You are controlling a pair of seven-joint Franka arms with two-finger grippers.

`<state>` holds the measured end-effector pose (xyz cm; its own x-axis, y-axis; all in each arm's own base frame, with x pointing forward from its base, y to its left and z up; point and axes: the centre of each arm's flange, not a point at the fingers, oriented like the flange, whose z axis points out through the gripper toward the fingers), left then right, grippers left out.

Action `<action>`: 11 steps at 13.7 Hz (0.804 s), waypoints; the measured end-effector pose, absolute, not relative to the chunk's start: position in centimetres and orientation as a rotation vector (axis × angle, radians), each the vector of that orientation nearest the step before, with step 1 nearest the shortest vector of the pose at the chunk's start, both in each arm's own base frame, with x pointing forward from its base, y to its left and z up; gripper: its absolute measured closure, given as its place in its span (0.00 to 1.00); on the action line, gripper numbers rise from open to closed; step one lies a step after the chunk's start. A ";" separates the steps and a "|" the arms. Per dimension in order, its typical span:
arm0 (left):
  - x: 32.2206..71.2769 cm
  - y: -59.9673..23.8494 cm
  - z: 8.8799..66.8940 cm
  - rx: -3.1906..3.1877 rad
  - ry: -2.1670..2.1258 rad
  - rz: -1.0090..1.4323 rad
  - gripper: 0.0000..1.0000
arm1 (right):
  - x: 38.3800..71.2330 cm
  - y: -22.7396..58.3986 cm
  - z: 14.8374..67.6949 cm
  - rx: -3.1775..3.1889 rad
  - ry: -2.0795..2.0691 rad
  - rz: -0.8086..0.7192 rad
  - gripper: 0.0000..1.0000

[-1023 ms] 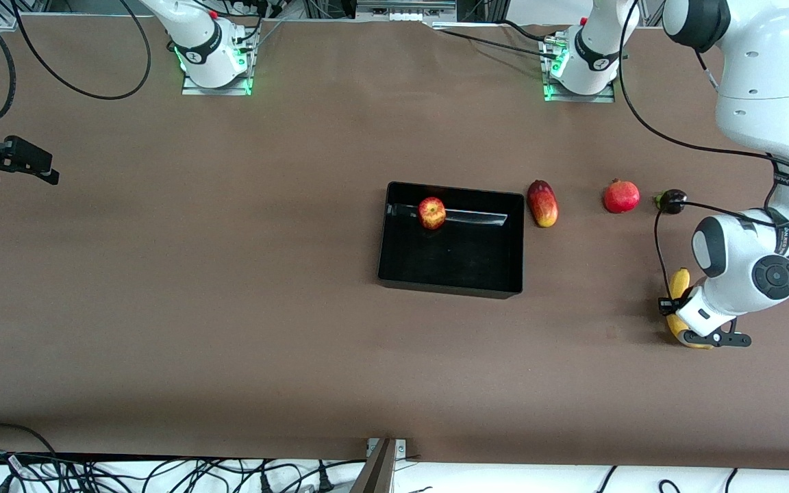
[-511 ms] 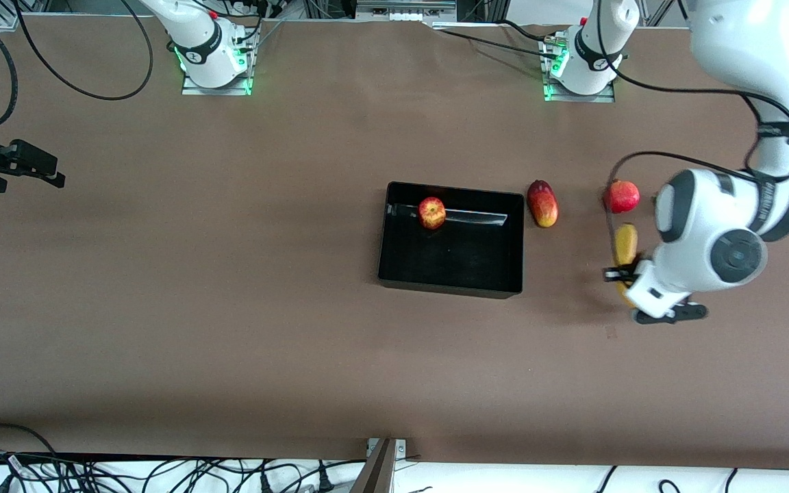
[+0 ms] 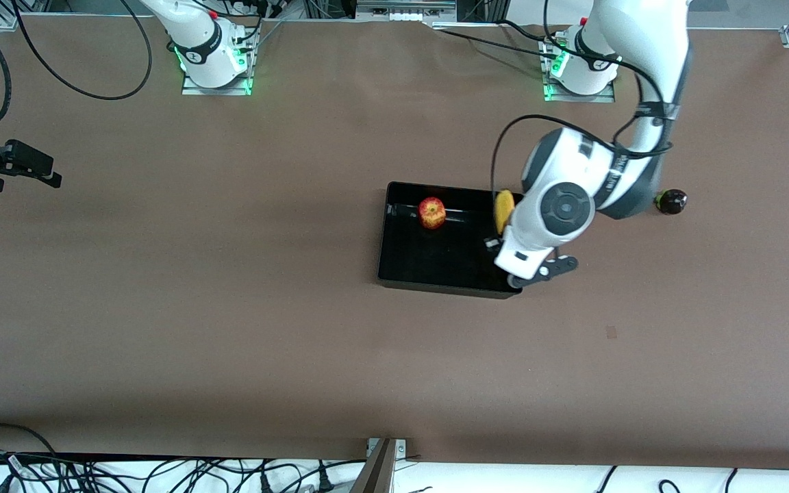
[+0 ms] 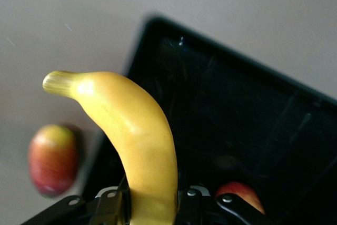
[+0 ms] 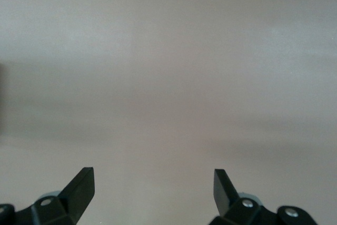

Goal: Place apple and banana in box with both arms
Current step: 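Lift the banana with the left gripper and carry it over the box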

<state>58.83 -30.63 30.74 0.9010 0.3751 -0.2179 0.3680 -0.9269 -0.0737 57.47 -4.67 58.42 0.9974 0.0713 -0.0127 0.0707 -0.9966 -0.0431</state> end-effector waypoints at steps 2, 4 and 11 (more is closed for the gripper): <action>58.3 -32.5 28.4 -3.029 -0.640 0.344 0.66 | 57.5 -4.7 58.4 -3.097 -0.110 0.023 0.00; 58.3 -33.2 26.6 -3.016 -0.688 0.324 0.66 | 57.5 -4.7 58.4 -3.097 -0.110 0.024 0.00; 57.2 -35.9 23.6 -3.036 -0.702 0.307 0.66 | 57.5 -4.7 58.3 -3.096 -0.110 0.028 0.00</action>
